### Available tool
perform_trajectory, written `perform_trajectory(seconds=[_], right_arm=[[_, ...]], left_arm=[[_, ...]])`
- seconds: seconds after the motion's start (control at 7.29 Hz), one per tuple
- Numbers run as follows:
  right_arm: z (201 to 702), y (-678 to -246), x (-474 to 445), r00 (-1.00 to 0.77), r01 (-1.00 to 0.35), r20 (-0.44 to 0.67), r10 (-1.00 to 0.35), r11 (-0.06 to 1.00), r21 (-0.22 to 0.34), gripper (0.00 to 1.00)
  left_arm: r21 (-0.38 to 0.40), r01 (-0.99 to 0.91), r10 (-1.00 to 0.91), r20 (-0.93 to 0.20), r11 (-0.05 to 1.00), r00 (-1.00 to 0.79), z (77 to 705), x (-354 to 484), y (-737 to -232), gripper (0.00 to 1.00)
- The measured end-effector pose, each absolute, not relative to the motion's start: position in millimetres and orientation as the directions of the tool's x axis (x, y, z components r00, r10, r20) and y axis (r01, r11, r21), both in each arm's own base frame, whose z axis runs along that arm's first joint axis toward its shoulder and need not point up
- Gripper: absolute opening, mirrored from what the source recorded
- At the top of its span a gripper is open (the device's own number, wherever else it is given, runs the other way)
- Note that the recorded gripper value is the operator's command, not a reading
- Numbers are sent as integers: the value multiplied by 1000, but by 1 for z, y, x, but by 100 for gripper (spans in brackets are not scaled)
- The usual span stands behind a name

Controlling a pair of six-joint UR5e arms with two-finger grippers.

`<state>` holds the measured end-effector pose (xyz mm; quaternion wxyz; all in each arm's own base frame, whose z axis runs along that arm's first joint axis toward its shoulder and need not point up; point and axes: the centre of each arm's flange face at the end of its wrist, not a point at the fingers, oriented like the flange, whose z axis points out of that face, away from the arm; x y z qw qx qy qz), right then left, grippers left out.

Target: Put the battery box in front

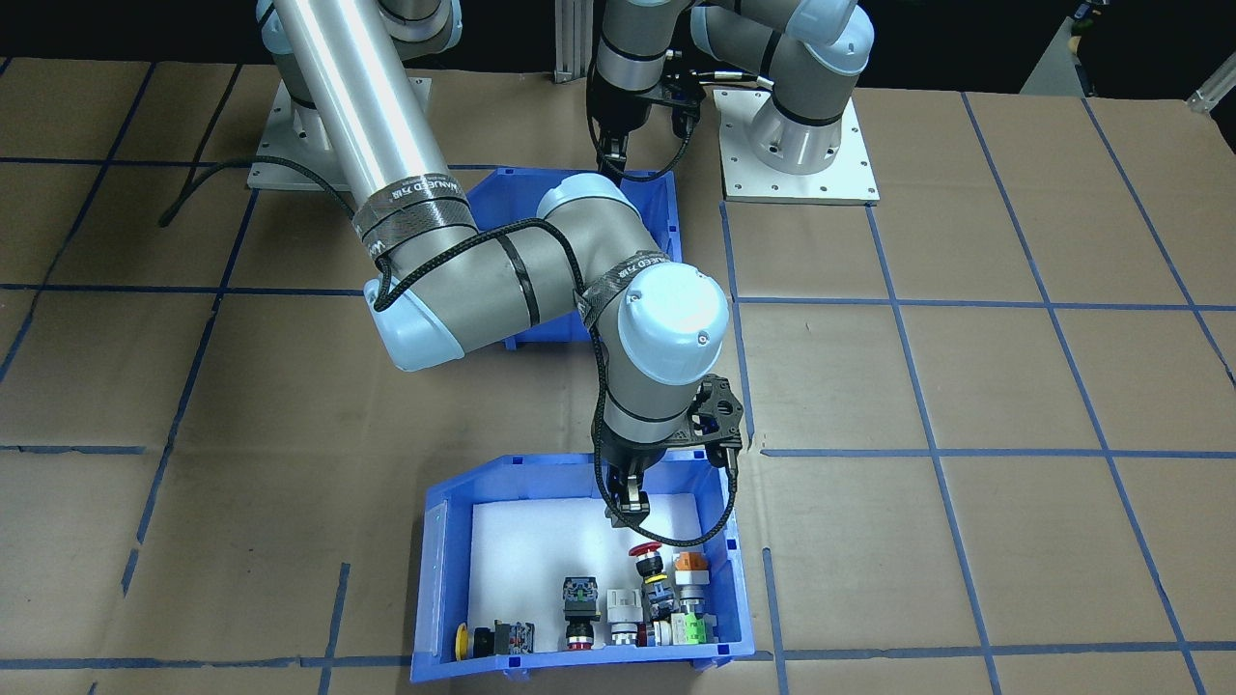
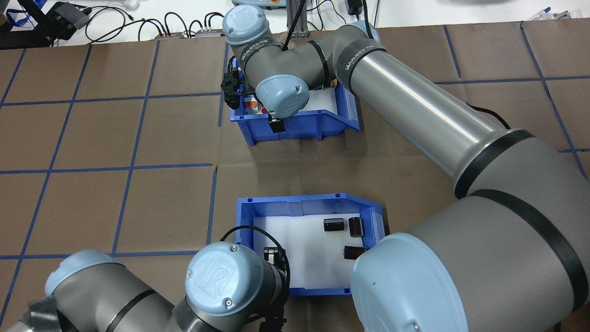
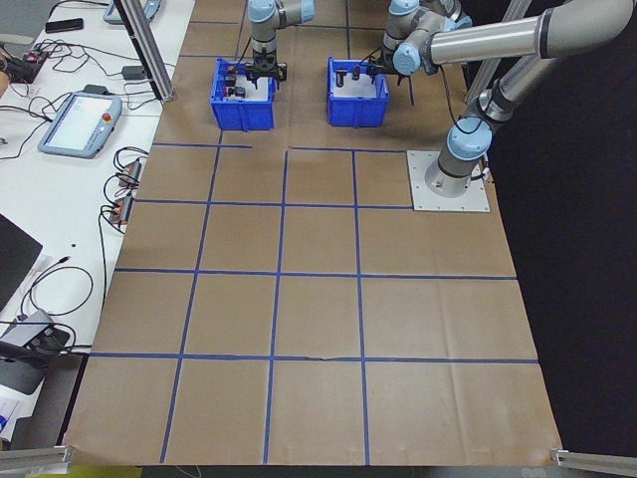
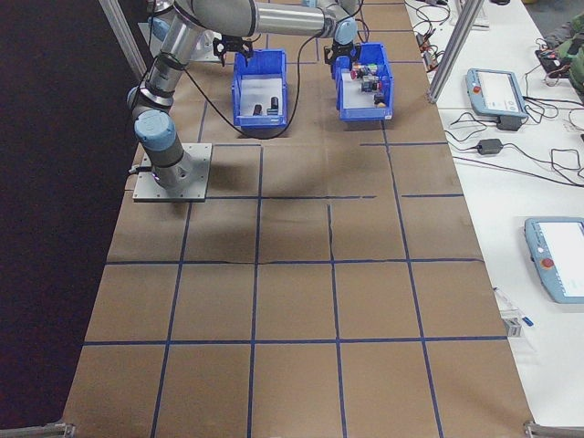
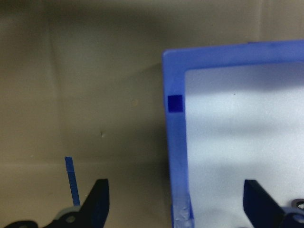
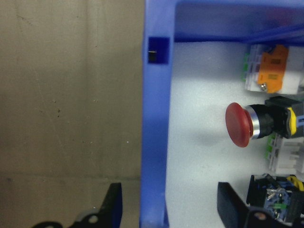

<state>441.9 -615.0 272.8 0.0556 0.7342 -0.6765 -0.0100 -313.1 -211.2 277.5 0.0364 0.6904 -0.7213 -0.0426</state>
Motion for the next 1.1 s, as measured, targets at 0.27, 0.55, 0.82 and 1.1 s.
perform_trajectory(seconds=[0.27,0.55,0.82,1.1], right_arm=[[287,-613,441,84,-993,78,-993,-77,88,3],[302,-611,440,83,-994,95,-992,-75,84,3],[326,-616,417,57,-993,114,-992,-44,108,3],[341,-637,358,15,-991,101,-995,-1,136,3]], left_arm=[[86,-996,-999,-14,33,-34,259,-325,-212,74],[79,-997,-1000,-15,24,-26,251,-330,-213,42],[86,-996,-1000,-11,6,-7,250,-332,-214,14],[102,-995,-1000,2,7,-7,252,-333,-214,0]])
